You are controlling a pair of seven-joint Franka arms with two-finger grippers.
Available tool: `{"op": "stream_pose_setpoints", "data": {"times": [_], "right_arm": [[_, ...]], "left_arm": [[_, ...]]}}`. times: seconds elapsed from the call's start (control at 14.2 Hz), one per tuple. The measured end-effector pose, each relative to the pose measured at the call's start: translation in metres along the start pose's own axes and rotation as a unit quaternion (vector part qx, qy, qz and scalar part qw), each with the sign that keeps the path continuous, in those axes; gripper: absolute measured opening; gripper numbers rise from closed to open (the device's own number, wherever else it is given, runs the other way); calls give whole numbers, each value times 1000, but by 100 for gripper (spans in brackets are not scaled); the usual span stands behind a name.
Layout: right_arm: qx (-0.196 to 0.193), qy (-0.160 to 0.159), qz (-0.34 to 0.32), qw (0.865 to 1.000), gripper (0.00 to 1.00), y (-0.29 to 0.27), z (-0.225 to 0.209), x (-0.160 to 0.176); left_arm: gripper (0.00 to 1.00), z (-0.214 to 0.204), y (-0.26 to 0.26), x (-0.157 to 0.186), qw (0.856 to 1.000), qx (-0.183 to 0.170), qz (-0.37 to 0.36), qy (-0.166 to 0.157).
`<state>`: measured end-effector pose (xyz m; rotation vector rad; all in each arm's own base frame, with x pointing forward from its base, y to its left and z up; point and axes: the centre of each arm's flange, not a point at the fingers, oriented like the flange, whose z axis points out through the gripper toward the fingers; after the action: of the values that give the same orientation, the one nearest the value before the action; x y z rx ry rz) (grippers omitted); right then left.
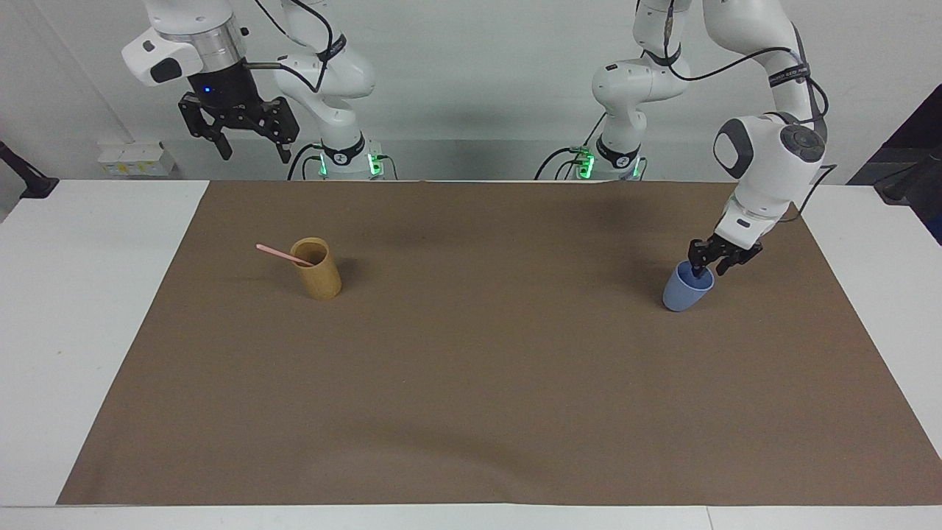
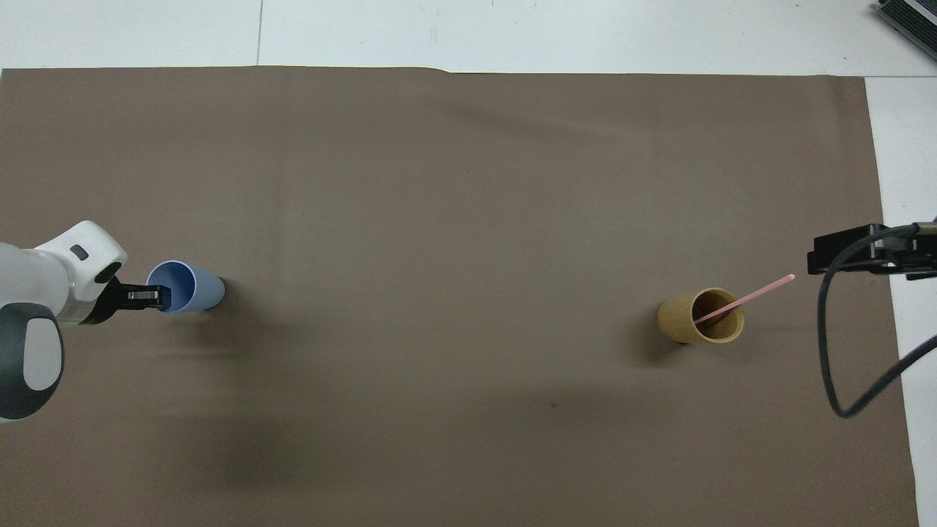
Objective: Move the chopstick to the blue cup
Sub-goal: 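Reach the left gripper to the blue cup and grip it, then move the blue cup with the left gripper toward the table center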
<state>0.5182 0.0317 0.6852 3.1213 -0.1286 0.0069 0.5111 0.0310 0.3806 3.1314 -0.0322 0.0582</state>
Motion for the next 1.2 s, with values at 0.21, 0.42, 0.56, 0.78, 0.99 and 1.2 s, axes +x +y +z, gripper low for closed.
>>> {"op": "stream_pose_setpoints", "data": {"times": [0.21, 0.42, 0.56, 0.78, 0.99, 1.2], "right_arm": [[0, 0, 0, 1000, 100, 0, 0, 0], [0, 0, 0, 1000, 100, 0, 0, 0], [0, 0, 0, 1000, 100, 0, 0, 0], [0, 0, 0, 1000, 100, 0, 0, 0], [0, 0, 0, 1000, 100, 0, 0, 0], [0, 0, 0, 1000, 100, 0, 0, 0]], "left_arm": [[10, -3, 0, 2, 1000, -1, -1, 3], [6, -11, 3, 9, 1000, -2, -13, 1], [5, -22, 20, 22, 1000, -5, -27, -9], [5, -48, 83, 43, 999, -16, -45, 0], [5, -56, 153, 45, 998, -29, -51, 4], [5, -62, 220, 35, 998, -35, -50, 6]]}}
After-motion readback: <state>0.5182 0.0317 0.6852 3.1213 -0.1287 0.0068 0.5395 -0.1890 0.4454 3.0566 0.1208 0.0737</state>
